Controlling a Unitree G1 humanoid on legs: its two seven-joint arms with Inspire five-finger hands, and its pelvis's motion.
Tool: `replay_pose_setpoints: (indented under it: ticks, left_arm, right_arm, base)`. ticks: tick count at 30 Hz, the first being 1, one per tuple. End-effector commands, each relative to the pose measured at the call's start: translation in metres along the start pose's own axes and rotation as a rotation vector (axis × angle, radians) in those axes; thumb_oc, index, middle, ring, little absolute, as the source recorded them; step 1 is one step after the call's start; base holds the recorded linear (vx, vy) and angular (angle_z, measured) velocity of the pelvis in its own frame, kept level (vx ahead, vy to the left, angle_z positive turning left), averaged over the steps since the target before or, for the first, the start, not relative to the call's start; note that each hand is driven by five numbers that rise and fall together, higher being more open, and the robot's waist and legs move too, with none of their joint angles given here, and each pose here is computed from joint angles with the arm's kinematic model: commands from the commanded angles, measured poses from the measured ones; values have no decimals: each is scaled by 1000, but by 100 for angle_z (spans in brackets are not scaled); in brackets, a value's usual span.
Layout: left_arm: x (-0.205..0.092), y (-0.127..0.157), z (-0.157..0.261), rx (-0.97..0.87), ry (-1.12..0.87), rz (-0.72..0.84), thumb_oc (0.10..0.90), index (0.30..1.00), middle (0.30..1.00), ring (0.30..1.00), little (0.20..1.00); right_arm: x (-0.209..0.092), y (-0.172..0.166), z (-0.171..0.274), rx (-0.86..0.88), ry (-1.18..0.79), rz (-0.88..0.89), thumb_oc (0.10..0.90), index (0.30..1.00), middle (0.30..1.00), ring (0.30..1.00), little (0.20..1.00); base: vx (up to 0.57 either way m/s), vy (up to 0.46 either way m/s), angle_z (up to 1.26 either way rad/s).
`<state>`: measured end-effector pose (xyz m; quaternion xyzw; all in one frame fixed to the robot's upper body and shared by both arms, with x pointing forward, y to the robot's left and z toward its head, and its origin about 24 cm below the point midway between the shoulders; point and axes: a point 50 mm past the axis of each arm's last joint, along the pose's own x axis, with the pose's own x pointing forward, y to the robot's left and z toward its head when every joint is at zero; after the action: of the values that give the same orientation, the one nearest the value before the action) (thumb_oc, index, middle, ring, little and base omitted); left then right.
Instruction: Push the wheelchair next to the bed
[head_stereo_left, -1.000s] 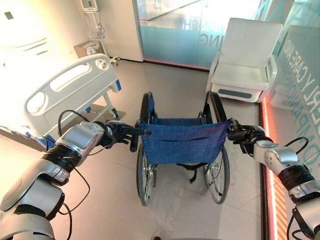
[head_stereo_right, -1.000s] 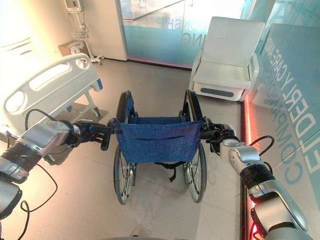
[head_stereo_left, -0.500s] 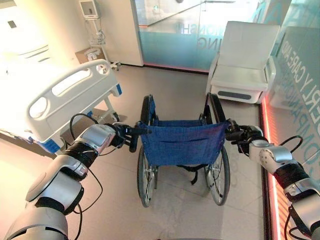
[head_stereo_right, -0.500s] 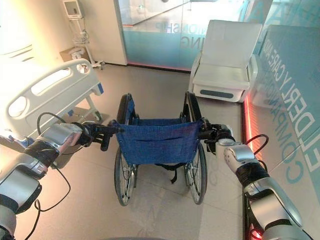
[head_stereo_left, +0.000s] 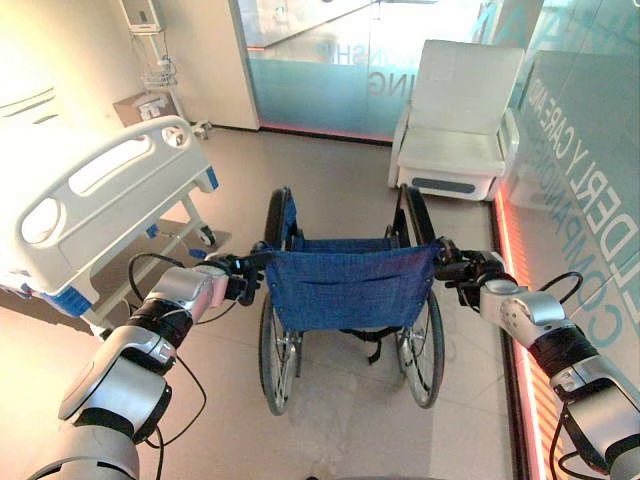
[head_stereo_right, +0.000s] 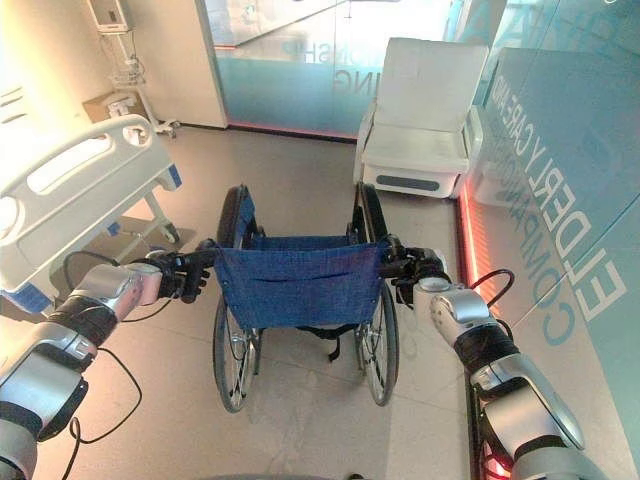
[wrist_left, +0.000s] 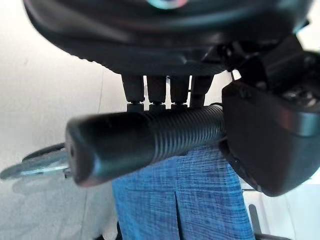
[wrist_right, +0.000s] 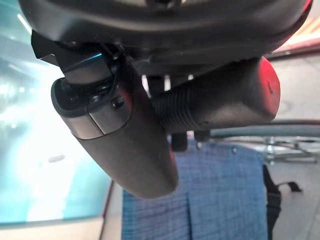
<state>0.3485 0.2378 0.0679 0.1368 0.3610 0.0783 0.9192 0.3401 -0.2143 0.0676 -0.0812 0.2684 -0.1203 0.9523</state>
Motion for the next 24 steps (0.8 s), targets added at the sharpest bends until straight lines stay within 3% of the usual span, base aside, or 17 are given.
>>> replay_pose_setpoints:
  ticks: [1,9,11,15,20,24]
  left_arm:
    - [-21,-87,44,-12,-87,-420,400,300,300,300,300]
    - [-38,-99,54,-265,-133,-644,400,300,300,300,300]
    - [-54,-112,65,-502,-193,-808,400,300,300,300,300]
    - [-65,-111,77,-704,-252,-882,400,300,300,300,300]
    - [-72,-86,92,-909,-390,-855,400,300,300,300,300]
    - [-71,-68,85,-880,-473,-770,400,300,300,300,300]
  right_arm:
    - [-54,74,112,228,-417,395,400,300,300,300,300]
    - [-53,66,110,248,-408,403,400,300,300,300,300]
    - [-51,64,104,261,-394,409,400,300,300,300,300]
    - [-50,64,101,268,-380,409,400,300,300,300,300]
    - [-50,65,99,291,-371,439,400,300,300,300,300]
    - [-52,67,92,347,-359,513,400,300,300,300,300]
  base:
    - [0,0,0]
    - [0,13,1]
    - [-3,51,2]
    - [0,38,3]
    - [4,38,3]
    - [8,30,5]
